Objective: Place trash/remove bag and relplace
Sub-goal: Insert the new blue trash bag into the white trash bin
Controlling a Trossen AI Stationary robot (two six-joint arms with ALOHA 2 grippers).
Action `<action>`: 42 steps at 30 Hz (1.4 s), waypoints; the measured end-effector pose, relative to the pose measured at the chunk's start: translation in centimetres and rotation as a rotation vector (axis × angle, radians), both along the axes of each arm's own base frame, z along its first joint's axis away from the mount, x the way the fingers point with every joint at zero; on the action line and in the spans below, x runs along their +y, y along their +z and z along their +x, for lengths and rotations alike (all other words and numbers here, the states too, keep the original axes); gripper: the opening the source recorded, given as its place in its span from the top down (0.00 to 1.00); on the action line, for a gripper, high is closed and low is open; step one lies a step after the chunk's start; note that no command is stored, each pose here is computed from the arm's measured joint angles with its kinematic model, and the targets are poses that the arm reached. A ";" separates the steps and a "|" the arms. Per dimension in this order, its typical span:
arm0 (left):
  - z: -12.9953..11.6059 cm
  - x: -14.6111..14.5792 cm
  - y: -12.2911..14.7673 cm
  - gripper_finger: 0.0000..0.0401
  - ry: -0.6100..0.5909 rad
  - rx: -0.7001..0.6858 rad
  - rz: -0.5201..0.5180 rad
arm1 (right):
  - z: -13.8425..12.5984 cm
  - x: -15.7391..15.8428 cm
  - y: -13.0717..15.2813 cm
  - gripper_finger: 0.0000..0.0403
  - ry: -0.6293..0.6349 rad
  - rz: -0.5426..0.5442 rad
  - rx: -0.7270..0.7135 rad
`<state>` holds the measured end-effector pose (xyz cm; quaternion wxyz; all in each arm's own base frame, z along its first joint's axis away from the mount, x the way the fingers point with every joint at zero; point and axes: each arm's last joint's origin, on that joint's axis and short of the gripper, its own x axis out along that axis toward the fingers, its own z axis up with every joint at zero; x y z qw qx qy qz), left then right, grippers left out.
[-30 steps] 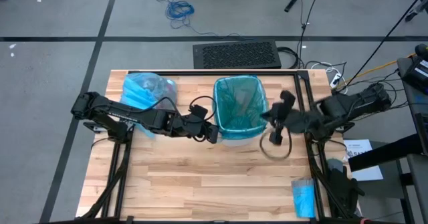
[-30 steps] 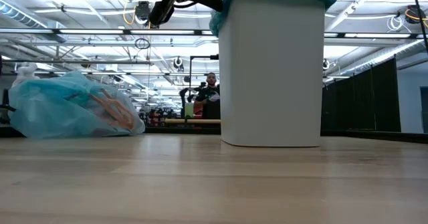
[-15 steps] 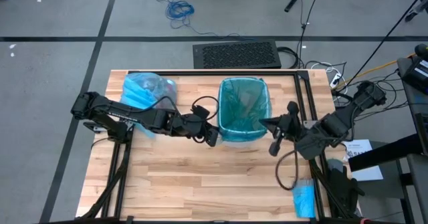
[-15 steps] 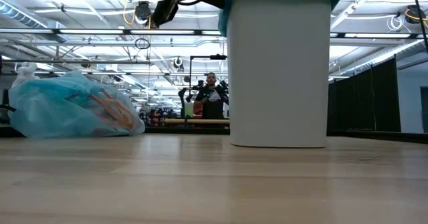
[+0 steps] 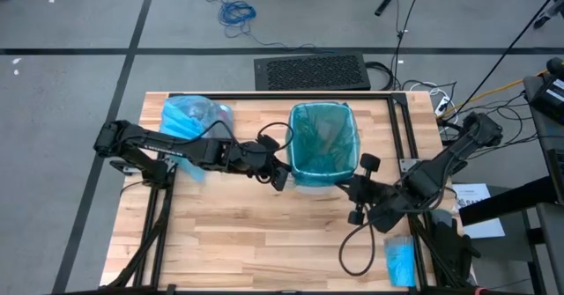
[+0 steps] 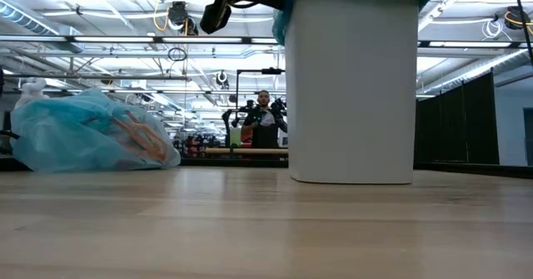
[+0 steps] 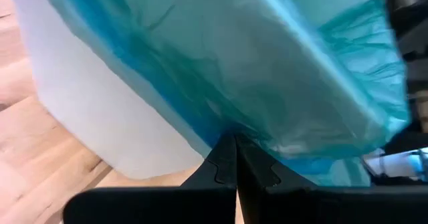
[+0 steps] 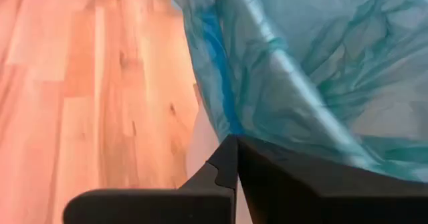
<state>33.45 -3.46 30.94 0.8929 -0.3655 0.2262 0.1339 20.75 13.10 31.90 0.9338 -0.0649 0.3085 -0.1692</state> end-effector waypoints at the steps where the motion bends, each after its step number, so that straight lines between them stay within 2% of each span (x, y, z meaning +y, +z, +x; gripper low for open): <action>1: 0.0 0.0 0.1 1.00 -0.003 -0.010 -0.002 | 0.1 0.1 -0.2 1.00 -0.006 -0.006 0.009; 8: 0.2 -0.1 0.2 1.00 -0.009 -0.031 -0.005 | 0.8 0.6 -1.8 1.00 -0.046 -0.022 0.071; 19: 2.0 -0.3 -2.7 1.00 -0.011 0.056 -0.001 | 1.2 0.5 -2.6 1.00 -0.098 0.004 0.088; 23: 2.1 -0.4 -3.0 1.00 -0.005 0.061 -0.026 | 1.2 0.5 -2.6 1.00 -0.097 0.019 0.090; 35: 0.4 -1.7 -0.2 1.00 -0.069 -0.020 -0.037 | 0.2 1.6 -1.2 1.00 -0.033 0.078 0.017; 42: -0.9 -3.0 1.2 1.00 -0.116 -0.056 -0.043 | 0.0 2.4 1.8 1.00 0.054 0.066 -0.023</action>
